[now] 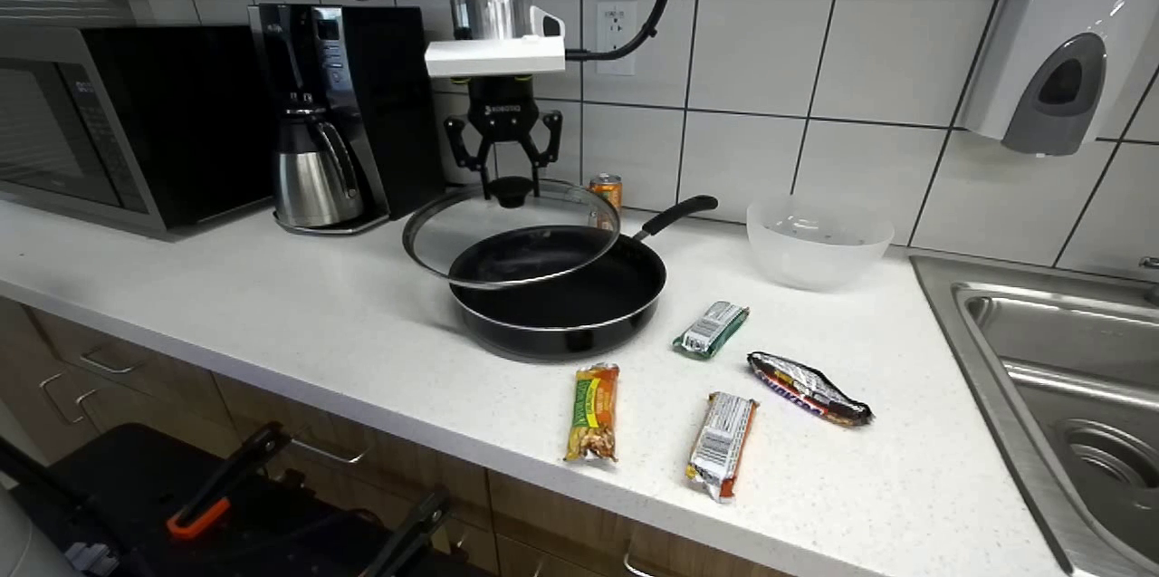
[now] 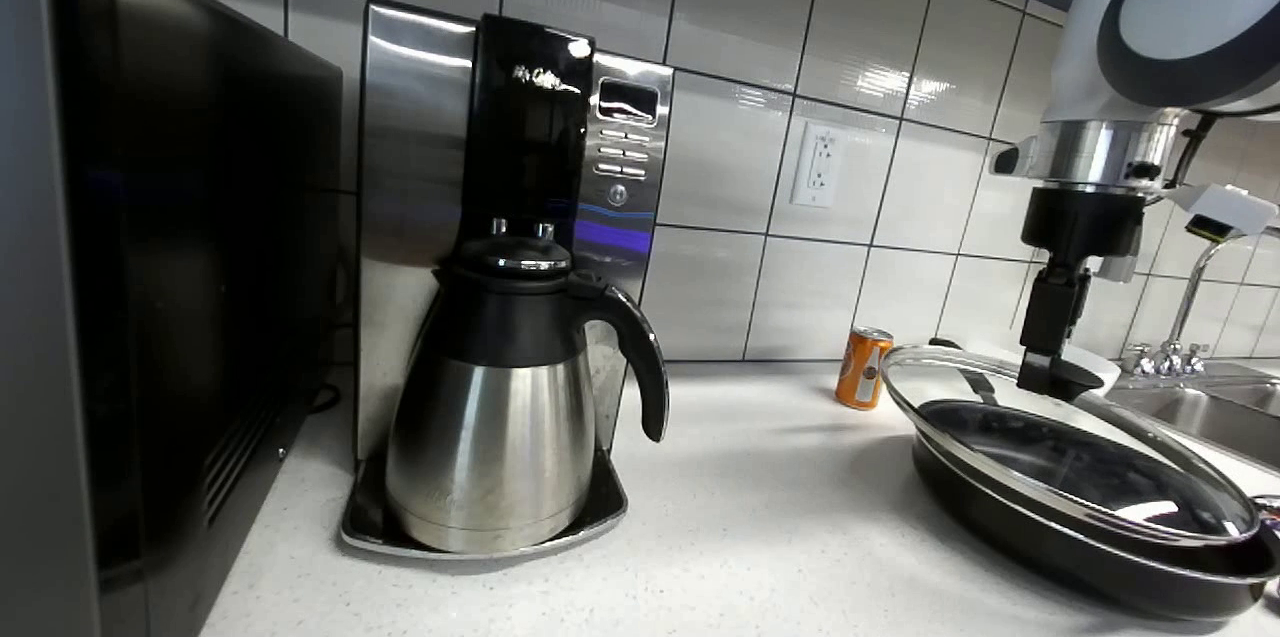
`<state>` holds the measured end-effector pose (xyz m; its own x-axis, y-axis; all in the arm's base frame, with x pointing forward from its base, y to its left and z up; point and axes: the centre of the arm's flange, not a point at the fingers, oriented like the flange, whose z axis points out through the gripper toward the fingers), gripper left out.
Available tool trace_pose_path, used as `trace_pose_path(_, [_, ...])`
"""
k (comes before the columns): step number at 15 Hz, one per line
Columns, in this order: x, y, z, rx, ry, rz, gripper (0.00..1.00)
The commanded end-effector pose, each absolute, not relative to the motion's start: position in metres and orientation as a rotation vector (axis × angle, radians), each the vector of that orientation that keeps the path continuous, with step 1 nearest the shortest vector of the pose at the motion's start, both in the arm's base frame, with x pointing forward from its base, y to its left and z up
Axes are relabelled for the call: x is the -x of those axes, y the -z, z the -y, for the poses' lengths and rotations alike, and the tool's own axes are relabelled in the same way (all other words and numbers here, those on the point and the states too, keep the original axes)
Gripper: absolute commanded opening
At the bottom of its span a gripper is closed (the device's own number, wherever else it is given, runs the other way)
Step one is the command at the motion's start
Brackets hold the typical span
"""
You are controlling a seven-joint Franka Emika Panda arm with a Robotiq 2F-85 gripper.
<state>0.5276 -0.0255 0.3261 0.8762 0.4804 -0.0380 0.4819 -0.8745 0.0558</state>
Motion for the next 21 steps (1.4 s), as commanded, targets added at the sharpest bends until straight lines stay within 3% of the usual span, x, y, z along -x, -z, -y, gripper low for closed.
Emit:
trace_pose_path(1, [-0.525,-0.352,-0.005,-2.970,0.048,-0.780,0.37])
trace_pose_path(21, [-0.510,-0.326,-0.185,-2.867,0.175,-1.090,0.37])
